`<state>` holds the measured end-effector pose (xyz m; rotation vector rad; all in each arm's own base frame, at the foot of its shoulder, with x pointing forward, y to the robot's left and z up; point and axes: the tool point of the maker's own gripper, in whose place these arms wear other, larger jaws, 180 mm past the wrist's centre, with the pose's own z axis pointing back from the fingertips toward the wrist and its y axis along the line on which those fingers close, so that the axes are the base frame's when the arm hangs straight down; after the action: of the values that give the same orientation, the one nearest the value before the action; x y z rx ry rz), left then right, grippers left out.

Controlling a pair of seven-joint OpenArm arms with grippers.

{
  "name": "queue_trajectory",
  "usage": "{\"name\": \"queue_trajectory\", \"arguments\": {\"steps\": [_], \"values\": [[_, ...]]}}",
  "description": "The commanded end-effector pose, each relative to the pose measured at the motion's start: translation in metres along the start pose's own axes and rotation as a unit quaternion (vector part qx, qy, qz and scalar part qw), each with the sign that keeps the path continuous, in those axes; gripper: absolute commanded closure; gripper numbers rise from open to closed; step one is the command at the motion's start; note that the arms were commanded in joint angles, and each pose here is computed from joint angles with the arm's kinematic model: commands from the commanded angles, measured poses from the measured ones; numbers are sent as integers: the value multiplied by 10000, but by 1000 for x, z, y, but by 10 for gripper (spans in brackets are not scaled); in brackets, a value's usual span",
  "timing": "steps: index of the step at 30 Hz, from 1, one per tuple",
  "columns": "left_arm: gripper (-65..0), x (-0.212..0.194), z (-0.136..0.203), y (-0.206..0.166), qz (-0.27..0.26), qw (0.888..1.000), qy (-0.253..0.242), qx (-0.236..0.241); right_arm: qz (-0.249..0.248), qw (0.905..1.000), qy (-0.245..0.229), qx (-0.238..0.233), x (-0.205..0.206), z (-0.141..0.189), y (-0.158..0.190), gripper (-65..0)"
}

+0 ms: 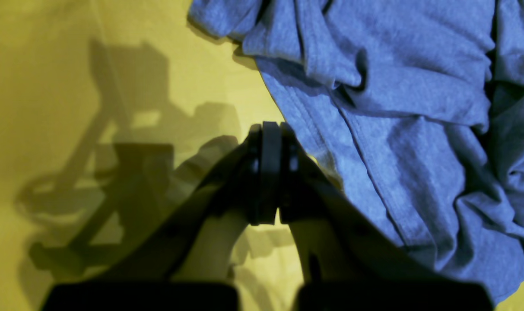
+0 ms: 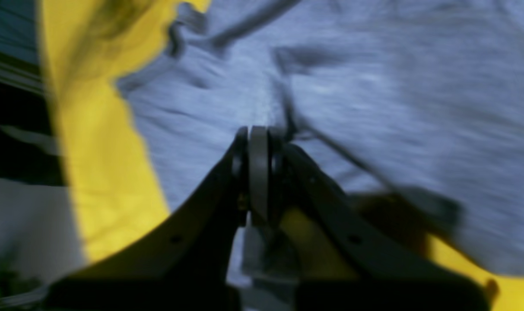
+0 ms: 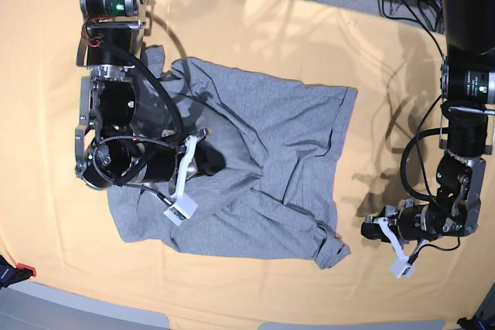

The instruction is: Layout the t-shirt on the table in an organized manner, then fold the t-shirt properly

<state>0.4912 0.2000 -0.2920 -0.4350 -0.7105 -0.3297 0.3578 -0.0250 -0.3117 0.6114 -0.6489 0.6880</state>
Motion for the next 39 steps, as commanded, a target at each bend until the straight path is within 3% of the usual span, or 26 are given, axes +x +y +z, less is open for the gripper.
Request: {"name": "queue_trajectory", "arguments": {"steps": [1,5,10,13,15,27,32,34,36,39], "values": [[0,31,13,0,-103,9993,-370,-3,181,9995,-164,-211,15,8,-8,0],[0,31,13,-1,-106,9993,-371,-5,223,9980,36,-597,7,9,-22,0],[0,31,13,-1,-106,9993,-372,-8,230,9978,47,-626,5,13,-26,0],[0,31,13,-1,-107,9992,-373,-6,227,9983,-62,-530,9,16,-24,-194],[0,31,13,-1,-107,9992,-373,-6,246,9981,-67,-560,9,20,-28,-273],[0,31,13,0,-114,9993,-365,2,-155,9903,-313,-1343,7,60,-76,-276],[0,31,13,0,-112,9993,-367,0,-56,9887,-544,-1396,6,59,-78,-279],[0,31,13,-1,-112,9993,-369,-2,36,9885,-499,-1429,4,53,-76,-318],[0,31,13,0,-115,9993,-364,4,233,9844,-393,-1700,2,51,-82,-355],[0,31,13,0,-115,9993,-362,5,508,9770,-398,-2031,1,49,-90,-360]]}}
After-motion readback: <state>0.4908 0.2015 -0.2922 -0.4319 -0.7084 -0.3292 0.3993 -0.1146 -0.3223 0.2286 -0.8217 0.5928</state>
